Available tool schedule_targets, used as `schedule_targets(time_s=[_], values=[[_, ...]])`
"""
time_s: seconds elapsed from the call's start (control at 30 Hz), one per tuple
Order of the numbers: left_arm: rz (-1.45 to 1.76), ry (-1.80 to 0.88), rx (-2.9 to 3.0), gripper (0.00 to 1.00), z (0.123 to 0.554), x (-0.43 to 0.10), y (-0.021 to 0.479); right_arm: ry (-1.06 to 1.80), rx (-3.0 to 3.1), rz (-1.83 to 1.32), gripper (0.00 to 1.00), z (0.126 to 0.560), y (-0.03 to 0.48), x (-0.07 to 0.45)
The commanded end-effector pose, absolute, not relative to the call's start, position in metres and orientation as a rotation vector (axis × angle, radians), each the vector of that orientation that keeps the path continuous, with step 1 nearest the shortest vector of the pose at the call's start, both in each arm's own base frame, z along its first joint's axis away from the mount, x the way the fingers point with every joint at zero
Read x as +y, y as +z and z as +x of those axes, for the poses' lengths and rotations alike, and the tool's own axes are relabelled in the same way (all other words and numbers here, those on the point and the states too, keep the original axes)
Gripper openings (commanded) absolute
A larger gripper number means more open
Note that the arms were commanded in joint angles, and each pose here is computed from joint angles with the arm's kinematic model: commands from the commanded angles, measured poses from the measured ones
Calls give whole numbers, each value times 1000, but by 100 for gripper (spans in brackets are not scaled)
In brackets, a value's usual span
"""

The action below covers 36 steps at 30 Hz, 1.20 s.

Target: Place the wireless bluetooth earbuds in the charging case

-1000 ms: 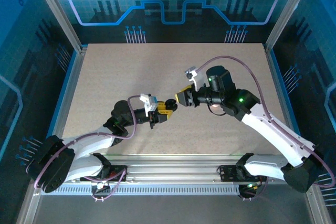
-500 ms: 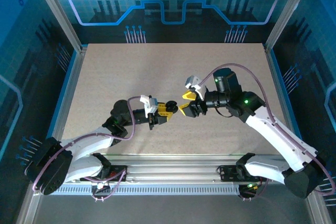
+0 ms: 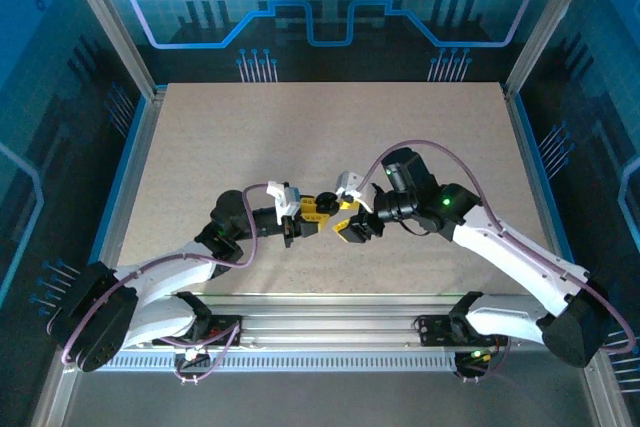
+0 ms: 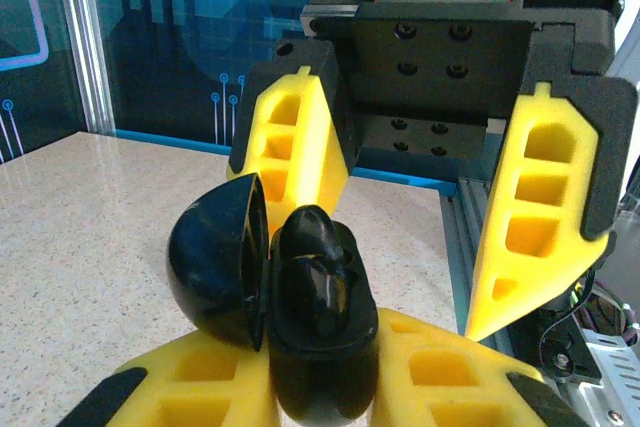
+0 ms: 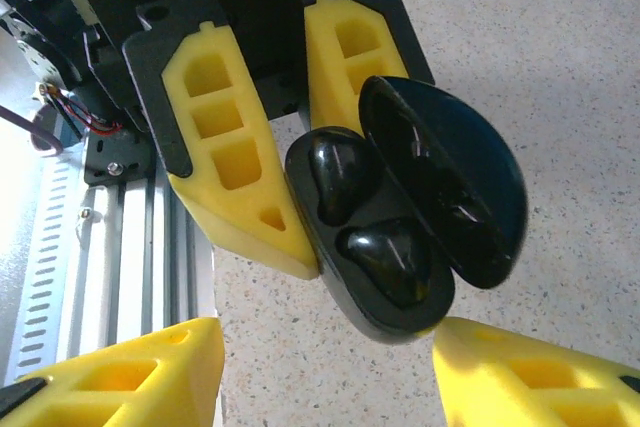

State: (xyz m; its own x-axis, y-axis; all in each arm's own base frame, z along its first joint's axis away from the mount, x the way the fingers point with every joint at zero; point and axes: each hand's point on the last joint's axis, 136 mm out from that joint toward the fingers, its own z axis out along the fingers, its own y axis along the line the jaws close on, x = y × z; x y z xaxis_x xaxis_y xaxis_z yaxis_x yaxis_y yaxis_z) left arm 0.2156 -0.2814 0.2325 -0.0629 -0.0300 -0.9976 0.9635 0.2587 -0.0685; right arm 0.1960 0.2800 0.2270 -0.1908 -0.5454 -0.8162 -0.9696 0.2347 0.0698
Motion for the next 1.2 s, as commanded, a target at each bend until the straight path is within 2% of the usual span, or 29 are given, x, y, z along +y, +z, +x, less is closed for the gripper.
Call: schedule_targets(time_s=[0.0, 0.47, 0.8, 0.87, 0.93, 0.97, 1.17], values=[[1009, -1062, 1247, 22, 210, -286, 257, 760, 1790, -1405, 57, 201, 230, 284], [1014, -1092, 1250, 22, 211, -291, 254, 717, 1573, -1378, 54, 200, 279, 280], [1020, -1102, 1246, 22, 208, -292, 254, 725, 1586, -1372, 53, 204, 280, 274], [1023, -1104, 1242, 22, 207, -292, 254, 727, 1612, -1345, 56, 209, 276, 268], [1023, -1105, 1238, 22, 206, -292, 255, 701, 1653, -1315, 66, 217, 271, 264], [1023, -1104, 1238, 22, 206, -292, 256, 693, 1666, -1320, 67, 218, 268, 263], [1023, -1103, 1239, 22, 207, -292, 256, 726, 1709, -1394, 67, 213, 253, 268]])
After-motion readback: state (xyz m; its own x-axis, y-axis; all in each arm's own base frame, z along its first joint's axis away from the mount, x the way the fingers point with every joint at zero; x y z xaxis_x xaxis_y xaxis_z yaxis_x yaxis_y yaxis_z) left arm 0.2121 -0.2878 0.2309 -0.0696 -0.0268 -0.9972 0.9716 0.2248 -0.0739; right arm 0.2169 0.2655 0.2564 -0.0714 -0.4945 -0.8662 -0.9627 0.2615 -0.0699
